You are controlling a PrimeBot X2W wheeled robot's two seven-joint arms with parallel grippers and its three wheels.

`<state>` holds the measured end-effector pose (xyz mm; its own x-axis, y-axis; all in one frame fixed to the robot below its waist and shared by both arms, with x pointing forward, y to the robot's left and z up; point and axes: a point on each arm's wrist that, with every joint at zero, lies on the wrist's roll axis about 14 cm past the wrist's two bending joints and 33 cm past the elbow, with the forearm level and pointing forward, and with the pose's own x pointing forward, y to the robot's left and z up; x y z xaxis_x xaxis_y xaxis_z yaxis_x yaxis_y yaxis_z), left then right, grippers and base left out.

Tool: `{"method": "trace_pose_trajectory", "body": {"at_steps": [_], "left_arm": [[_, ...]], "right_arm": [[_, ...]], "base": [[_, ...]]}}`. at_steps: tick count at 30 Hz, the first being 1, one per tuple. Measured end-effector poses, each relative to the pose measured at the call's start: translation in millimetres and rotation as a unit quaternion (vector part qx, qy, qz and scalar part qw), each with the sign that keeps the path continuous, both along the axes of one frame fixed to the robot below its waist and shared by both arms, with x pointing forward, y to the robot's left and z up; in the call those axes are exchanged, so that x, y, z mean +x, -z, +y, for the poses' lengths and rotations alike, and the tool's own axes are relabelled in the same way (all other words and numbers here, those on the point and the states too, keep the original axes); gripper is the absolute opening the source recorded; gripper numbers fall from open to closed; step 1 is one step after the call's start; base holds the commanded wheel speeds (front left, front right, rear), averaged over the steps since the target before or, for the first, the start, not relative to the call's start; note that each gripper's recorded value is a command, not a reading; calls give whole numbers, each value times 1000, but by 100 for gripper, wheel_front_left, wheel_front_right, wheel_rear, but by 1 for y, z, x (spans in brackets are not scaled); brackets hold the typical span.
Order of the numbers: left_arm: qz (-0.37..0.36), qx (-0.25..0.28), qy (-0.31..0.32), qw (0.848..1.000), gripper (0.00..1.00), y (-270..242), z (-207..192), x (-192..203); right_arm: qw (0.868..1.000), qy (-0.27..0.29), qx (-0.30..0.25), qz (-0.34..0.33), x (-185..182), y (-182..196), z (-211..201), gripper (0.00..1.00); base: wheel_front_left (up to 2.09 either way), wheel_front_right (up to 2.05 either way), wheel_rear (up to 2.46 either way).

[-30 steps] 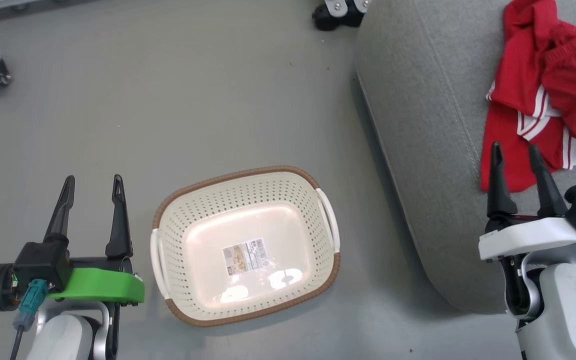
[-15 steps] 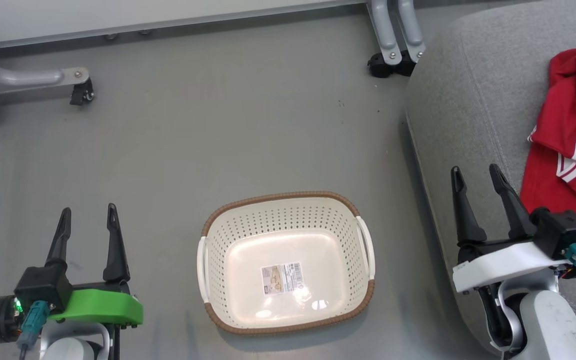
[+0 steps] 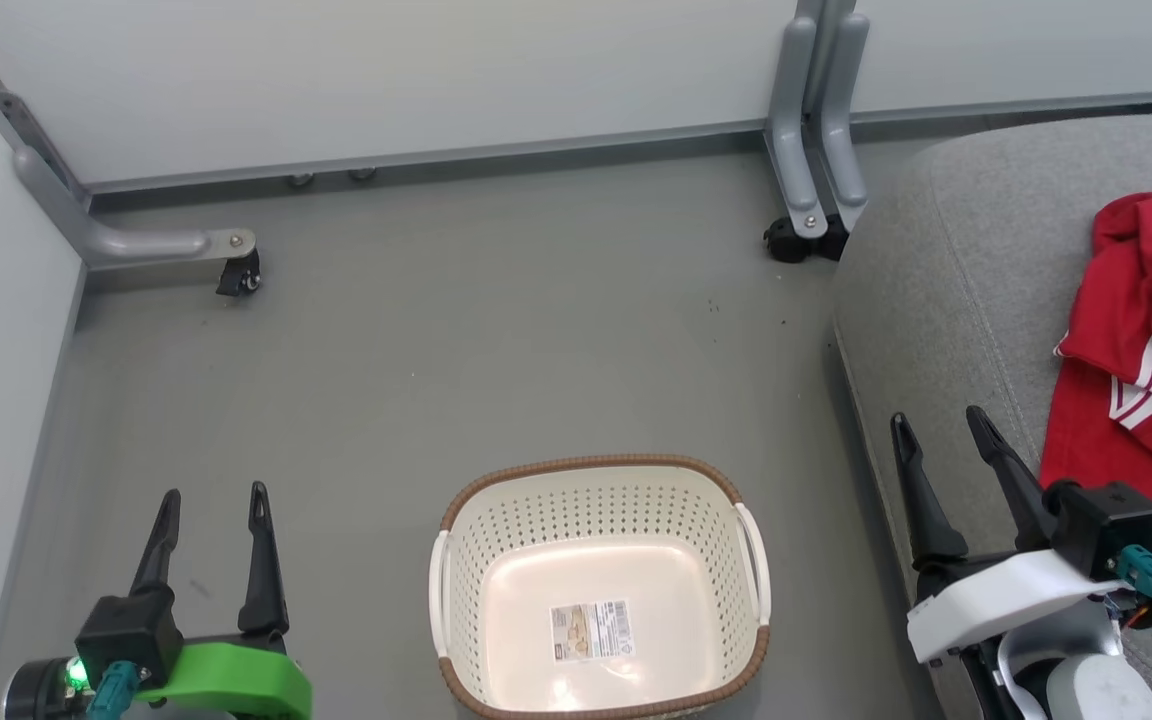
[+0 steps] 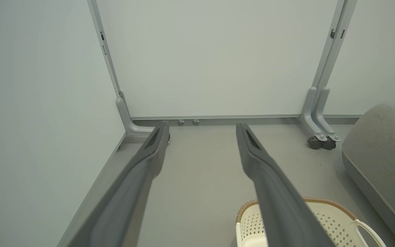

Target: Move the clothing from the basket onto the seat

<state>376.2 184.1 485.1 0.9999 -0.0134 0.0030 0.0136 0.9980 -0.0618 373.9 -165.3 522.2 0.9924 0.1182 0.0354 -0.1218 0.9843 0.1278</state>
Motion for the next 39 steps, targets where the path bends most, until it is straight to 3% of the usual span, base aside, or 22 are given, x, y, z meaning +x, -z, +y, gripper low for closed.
{"method": "trace_pose_trajectory", "body": {"at_steps": [10,39], "left_arm": [[-12,6,-4,1000,100,-7,2,-17],[5,7,-6,1000,100,5,3,-17]], "right_arm": [[1000,0,-12,-13,-18,-15,-1,100],[1000,-6,-12,-3,-14,-11,4,100]], "base": [[0,0,0],[0,0,0]]}}
